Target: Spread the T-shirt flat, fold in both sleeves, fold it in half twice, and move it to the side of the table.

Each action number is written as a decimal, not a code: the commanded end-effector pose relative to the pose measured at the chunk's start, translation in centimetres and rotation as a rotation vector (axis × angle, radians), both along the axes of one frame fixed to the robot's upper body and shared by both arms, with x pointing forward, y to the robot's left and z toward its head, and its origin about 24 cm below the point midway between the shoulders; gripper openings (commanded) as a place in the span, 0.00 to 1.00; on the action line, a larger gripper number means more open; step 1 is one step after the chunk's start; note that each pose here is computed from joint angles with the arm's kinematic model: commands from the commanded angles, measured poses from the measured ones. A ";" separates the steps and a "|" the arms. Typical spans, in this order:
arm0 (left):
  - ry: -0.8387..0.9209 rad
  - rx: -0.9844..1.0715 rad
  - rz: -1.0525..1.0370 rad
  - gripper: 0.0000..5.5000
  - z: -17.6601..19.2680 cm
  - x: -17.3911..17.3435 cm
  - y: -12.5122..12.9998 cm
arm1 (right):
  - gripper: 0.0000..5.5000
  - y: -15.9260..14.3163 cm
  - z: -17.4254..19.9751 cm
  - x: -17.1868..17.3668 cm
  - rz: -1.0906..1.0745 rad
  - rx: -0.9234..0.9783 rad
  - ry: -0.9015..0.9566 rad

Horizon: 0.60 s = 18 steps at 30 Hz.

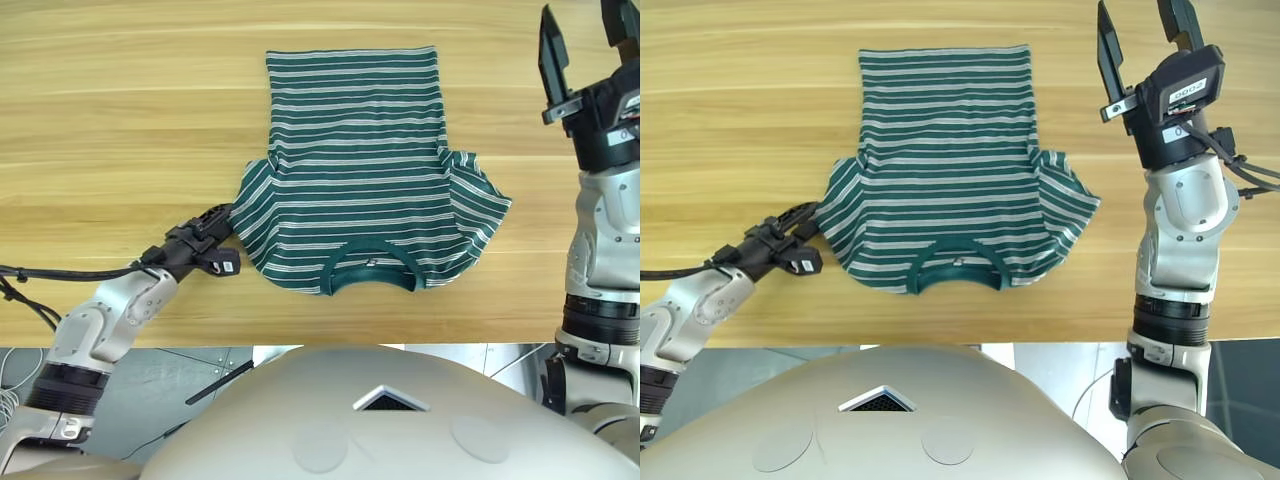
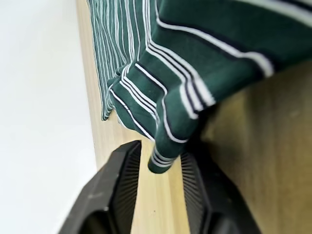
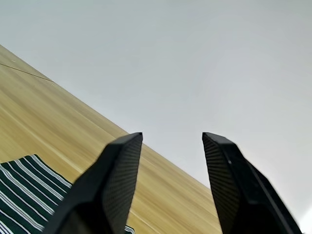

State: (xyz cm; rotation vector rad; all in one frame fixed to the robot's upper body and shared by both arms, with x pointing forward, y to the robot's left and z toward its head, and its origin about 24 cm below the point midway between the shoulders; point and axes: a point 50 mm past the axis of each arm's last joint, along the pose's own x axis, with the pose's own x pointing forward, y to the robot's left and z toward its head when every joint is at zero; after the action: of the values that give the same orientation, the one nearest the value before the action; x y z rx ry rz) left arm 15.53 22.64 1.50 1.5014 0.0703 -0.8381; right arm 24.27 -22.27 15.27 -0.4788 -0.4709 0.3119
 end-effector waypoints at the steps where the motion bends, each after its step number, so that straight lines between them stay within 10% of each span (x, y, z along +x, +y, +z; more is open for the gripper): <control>1: 0.145 0.069 -0.017 0.17 -2.1 -1.8 0.3 | 0.41 -0.2 0.1 0.0 -0.006 -0.007 0.010; 18: 0.051 0.001 0.055 0.00 -2.2 -1.3 -0.1 | 0.41 -0.9 0.4 -0.3 -0.033 -0.006 0.024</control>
State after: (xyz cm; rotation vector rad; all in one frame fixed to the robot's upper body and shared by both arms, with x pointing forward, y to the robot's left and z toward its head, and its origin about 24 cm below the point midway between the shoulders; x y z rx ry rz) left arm 16.24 22.77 1.98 1.5118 0.0354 -0.7549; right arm 23.94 -23.01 15.26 -0.4794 -0.4397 0.2831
